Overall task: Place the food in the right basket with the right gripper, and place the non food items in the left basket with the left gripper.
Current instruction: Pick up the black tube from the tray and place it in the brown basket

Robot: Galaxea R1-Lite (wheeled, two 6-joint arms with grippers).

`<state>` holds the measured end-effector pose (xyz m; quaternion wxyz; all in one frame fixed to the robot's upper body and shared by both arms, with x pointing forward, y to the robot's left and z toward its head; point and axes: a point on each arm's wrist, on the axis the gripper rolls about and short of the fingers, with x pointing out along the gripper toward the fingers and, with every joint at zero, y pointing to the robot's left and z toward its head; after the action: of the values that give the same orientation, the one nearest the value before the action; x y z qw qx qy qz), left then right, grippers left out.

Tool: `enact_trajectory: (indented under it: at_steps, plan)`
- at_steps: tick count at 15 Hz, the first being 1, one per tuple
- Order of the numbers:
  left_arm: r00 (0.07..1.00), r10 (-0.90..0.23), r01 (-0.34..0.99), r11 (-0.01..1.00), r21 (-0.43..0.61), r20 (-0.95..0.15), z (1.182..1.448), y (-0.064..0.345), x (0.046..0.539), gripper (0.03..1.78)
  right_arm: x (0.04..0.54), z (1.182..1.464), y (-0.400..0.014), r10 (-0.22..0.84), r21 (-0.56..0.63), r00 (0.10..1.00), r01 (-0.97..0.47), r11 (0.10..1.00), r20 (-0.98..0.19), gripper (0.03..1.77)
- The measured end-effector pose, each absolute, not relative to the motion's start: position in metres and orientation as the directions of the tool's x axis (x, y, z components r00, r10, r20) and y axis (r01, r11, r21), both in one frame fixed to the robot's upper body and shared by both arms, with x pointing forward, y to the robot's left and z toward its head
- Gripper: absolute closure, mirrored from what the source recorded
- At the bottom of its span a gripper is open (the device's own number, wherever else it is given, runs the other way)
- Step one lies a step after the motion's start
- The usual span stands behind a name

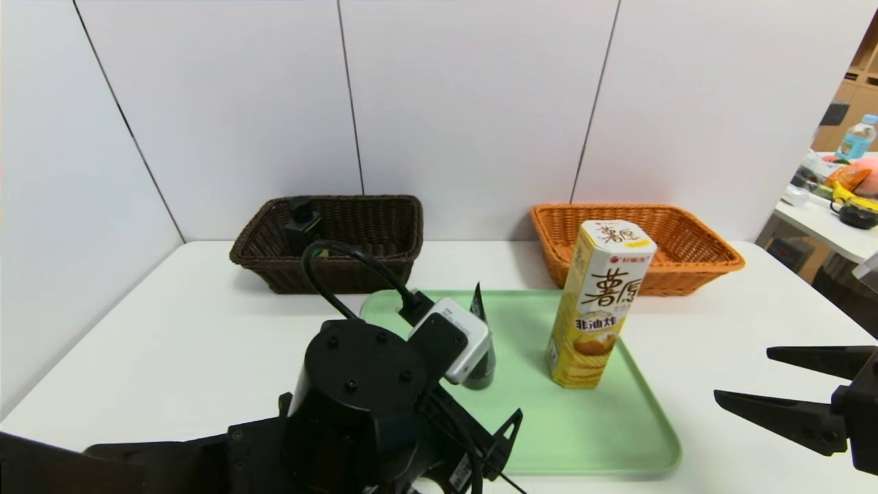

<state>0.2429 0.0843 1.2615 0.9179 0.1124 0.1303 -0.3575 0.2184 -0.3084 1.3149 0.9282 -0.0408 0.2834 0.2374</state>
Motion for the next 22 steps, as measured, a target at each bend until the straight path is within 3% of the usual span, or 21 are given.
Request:
enact_trajectory:
  at_steps: [10, 22]
  plan:
    - [0.806, -0.536, 0.574, 0.811, 0.112, -0.254, 1.238, 0.046, 0.270, 0.12, 0.229, 1.312, -0.307, 0.416, 0.058, 0.731, -0.461, 0.885, -0.541, 0.10]
    - [0.879, -0.430, 0.458, 0.882, 0.114, -0.205, 1.221, 0.033, 0.303, 0.12, 0.228, 1.310, -0.309, 0.411, 0.059, 0.732, -0.456, 0.888, -0.543, 0.10]
